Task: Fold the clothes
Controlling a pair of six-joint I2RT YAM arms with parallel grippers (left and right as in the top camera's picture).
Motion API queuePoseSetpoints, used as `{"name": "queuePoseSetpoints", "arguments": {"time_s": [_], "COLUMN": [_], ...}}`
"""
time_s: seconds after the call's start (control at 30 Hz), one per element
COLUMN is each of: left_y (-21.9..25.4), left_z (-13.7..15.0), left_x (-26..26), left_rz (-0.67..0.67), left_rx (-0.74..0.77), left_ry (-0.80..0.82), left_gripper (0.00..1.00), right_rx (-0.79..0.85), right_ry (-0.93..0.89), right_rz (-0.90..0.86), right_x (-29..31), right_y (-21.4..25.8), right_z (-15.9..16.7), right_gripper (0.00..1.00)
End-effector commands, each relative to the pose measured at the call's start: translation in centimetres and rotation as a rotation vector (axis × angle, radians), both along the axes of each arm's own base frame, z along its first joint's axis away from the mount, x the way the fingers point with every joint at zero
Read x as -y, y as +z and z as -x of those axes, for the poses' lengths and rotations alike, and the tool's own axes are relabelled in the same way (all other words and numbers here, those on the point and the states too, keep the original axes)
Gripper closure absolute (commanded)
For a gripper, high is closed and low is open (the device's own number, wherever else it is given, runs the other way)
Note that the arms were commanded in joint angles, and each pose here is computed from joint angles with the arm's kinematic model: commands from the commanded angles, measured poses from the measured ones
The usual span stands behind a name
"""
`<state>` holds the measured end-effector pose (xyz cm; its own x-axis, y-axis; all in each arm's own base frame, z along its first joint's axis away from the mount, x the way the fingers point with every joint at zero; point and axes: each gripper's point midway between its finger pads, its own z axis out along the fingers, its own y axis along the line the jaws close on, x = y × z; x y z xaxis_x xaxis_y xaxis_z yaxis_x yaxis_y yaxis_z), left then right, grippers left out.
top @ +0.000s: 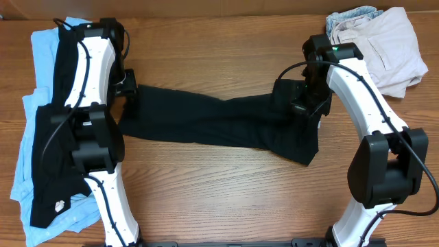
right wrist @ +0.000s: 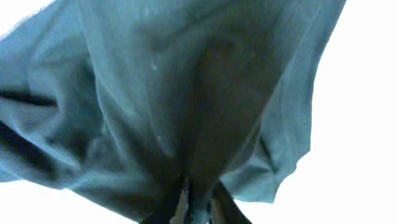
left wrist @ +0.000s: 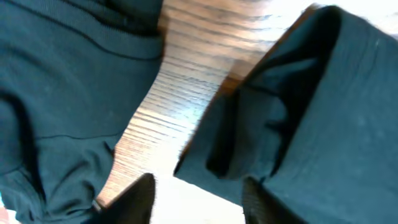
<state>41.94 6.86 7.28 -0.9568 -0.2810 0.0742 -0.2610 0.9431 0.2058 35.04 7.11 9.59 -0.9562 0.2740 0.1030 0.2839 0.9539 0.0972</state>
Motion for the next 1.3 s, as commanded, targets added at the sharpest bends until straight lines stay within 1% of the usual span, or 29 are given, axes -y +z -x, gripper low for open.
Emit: {"name": "queuePoseSetpoints", "arguments": {"time_s": [0.0,0.13,0.23,0.3,0.37,0.47,0.53,0.67,0.8,0.87,0.97,1.13,1.27], "left_y": [1.4,2.7,4.7,6.0,7.3,9.2,10.2,12.1,14.9,16.9,20.2,26.2,29.4], "left_z": [0.1,0.0,-0.5,-1.1,-1.8,-2.4,-2.5,-2.5,-2.1,-1.5,-0.4,2.5,4.6], "left_x": [-1.2,-2.1,-2.7,-2.3,-1.7,-0.9,-0.6,0.2,1.4,1.5,1.8,2.3,2.7], "left_rz": [-0.048,-0.074,-0.059,-0.002,0.065,0.152,0.189,0.24,0.277,0.264,0.243,0.205,0.187], "left_rx": [0.02,0.03,0.07,0.109,0.152,0.213,0.237,0.28,0.354,0.4,0.477,0.623,0.71], "left_ry": [-0.015,-0.006,0.01,-0.018,-0.053,-0.106,-0.137,-0.187,-0.229,-0.238,-0.235,-0.239,-0.228], "left_gripper": [0.37,0.31,0.27,0.25,0.21,0.18,0.17,0.15,0.15,0.15,0.16,0.15,0.14], "right_rx": [-0.002,0.015,0.1,0.176,0.256,0.378,0.441,0.516,0.547,0.556,0.571,0.612,0.657], "right_ry": [0.045,0.109,0.169,0.195,0.204,0.24,0.249,0.257,0.26,0.261,0.262,0.253,0.24], "right_rz": [0.0,-0.077,-0.172,-0.217,-0.239,-0.271,-0.276,-0.277,-0.277,-0.274,-0.273,-0.232,-0.18], "right_x": [0.3,-0.9,-2.4,-3.2,-3.7,-4.2,-4.3,-4.3,-4.2,-4.1,-4.0,-3.2,-2.2], "right_y": [0.3,1.4,4.2,6.7,9.5,13.8,16.2,19.2,20.6,21.0,21.5,22.9,24.4], "right_z": [0.4,0.6,-0.2,-0.9,-1.7,-2.3,-2.5,-2.3,-1.6,-1.3,-1.0,-0.1,1.3], "right_gripper": [0.83,0.78,0.69,0.62,0.52,0.38,0.34,0.28,0.25,0.24,0.23,0.21,0.18]}}
